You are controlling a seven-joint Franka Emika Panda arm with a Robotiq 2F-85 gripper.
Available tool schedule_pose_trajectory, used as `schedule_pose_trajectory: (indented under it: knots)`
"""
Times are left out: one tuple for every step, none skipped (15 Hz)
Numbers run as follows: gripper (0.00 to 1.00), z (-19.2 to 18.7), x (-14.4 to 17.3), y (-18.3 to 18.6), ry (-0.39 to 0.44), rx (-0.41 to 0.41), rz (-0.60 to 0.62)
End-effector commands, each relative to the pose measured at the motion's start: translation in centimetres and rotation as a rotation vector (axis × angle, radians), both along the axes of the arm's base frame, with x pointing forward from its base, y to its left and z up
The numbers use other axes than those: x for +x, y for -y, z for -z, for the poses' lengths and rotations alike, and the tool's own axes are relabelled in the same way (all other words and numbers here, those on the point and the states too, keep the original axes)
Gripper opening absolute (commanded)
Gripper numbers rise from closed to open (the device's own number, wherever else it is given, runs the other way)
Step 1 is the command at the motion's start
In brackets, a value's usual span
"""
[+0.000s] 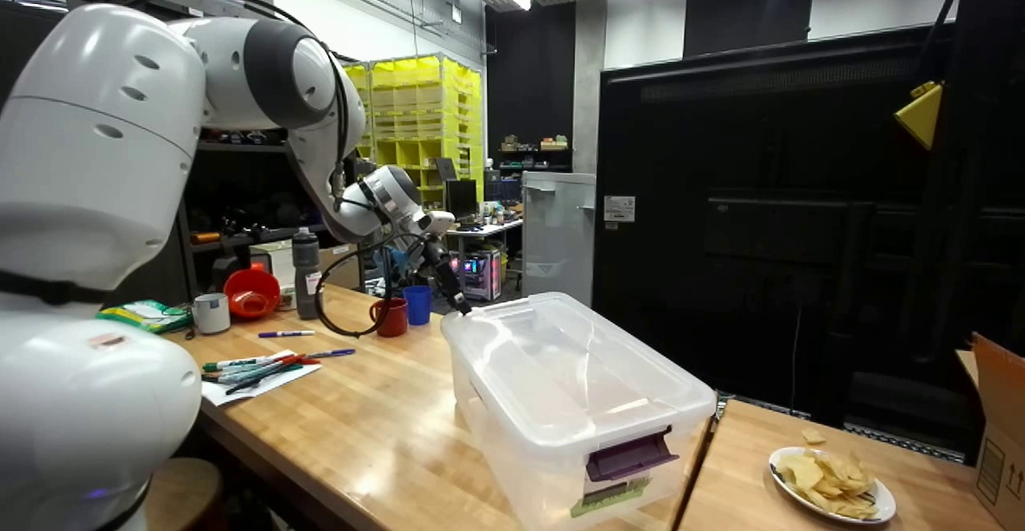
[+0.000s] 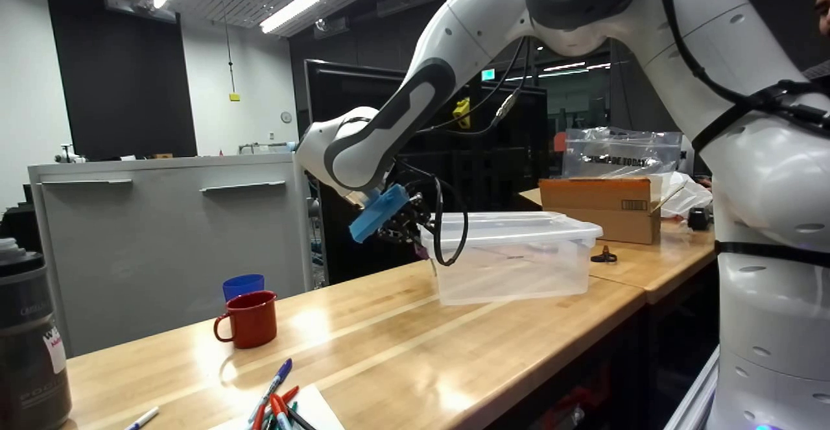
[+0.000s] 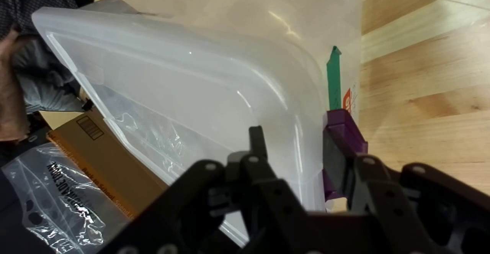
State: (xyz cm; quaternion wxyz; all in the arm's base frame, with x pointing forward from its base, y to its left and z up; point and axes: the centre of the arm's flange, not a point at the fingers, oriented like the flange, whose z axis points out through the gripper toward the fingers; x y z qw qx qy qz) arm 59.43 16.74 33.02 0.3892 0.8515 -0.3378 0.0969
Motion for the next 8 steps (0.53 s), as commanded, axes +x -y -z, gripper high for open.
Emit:
schedule_pose_trajectory:
  knots:
    - [0.15, -1.5, -0.7, 0.2, 0.023, -0.017, 0.006]
    - [0.15, -1.9, -0.8, 0.1, 0.029, -0.020, 0.006]
    - [0.14, -2.1, -0.9, 0.1, 0.034, -0.021, 0.006]
    - [0.13, -2.4, -1.0, 0.1, 0.039, -0.025, 0.007]
    - [0.13, -2.7, -1.1, 0.0, 0.043, -0.027, 0.008]
    - [0.12, -2.9, -1.1, 0.0, 0.047, -0.030, 0.009]
    - [0.11, -3.1, -1.2, 0.0, 0.052, -0.035, 0.011]
    - [0.11, -3.4, -1.3, -0.1, 0.057, -0.039, 0.012]
